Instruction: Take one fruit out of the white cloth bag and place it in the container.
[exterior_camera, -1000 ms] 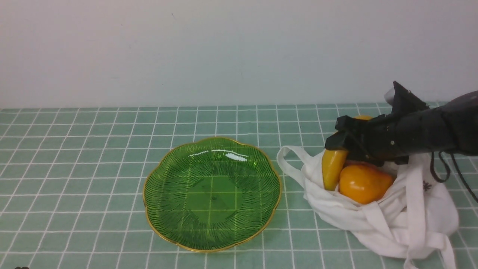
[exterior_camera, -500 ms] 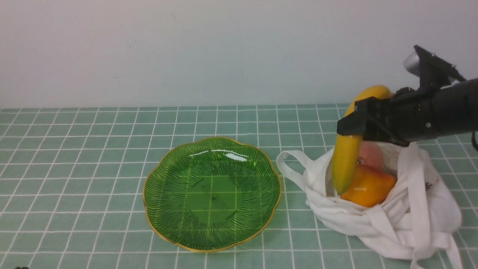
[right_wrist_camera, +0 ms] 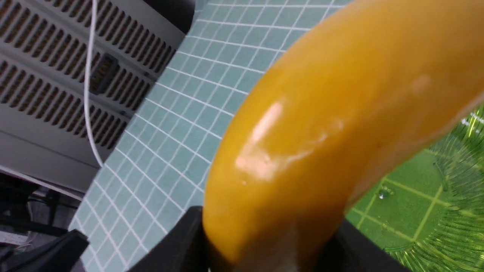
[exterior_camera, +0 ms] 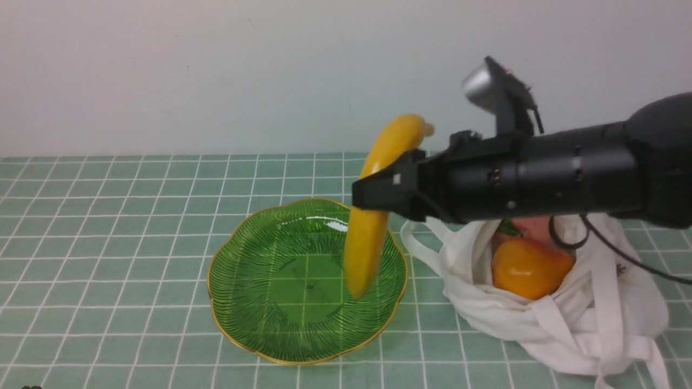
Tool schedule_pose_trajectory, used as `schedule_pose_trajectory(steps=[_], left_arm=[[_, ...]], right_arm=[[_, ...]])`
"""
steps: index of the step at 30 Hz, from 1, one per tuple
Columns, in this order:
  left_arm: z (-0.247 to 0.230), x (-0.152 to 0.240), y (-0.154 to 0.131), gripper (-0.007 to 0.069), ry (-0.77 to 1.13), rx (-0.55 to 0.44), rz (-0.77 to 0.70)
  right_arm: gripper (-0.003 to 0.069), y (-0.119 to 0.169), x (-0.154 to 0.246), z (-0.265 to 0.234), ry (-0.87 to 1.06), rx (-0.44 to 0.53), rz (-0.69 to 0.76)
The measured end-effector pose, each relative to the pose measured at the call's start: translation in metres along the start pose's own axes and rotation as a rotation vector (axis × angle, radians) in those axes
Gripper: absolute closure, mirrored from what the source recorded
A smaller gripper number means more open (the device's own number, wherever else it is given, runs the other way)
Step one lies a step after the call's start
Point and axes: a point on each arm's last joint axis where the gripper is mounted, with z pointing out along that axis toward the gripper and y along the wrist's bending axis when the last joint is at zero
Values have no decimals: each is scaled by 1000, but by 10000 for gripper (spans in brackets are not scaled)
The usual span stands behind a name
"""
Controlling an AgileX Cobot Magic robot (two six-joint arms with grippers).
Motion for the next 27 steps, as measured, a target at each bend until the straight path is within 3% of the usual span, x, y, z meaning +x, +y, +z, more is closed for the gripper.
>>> schedule_pose_trajectory(steps=[5,9,13,16,17,18,21,25,27], left_arm=[[0,0,0,633,0,0,0],[0,0,0,633,0,0,0],[0,0,0,633,0,0,0],[0,0,0,633,0,0,0],[0,0,0,633,0,0,0],[0,0,0,633,0,0,0],[0,0,0,633,0,0,0],[0,0,0,633,0,0,0],[0,0,0,633,0,0,0]], right_arm=[[333,-13,21,46,46,103,15],[330,-22,26,71,89,110,26],[256,-27,27,87,118,96,36],[147,-29,27,91,124,96,33],[140,-29,27,91,124,96,33],[80,-29,27,91,127,95,26],[19,-28,28,91,138,89,18],[15,-23,27,85,163,57,-17],[66,-18,17,67,160,38,-76]])
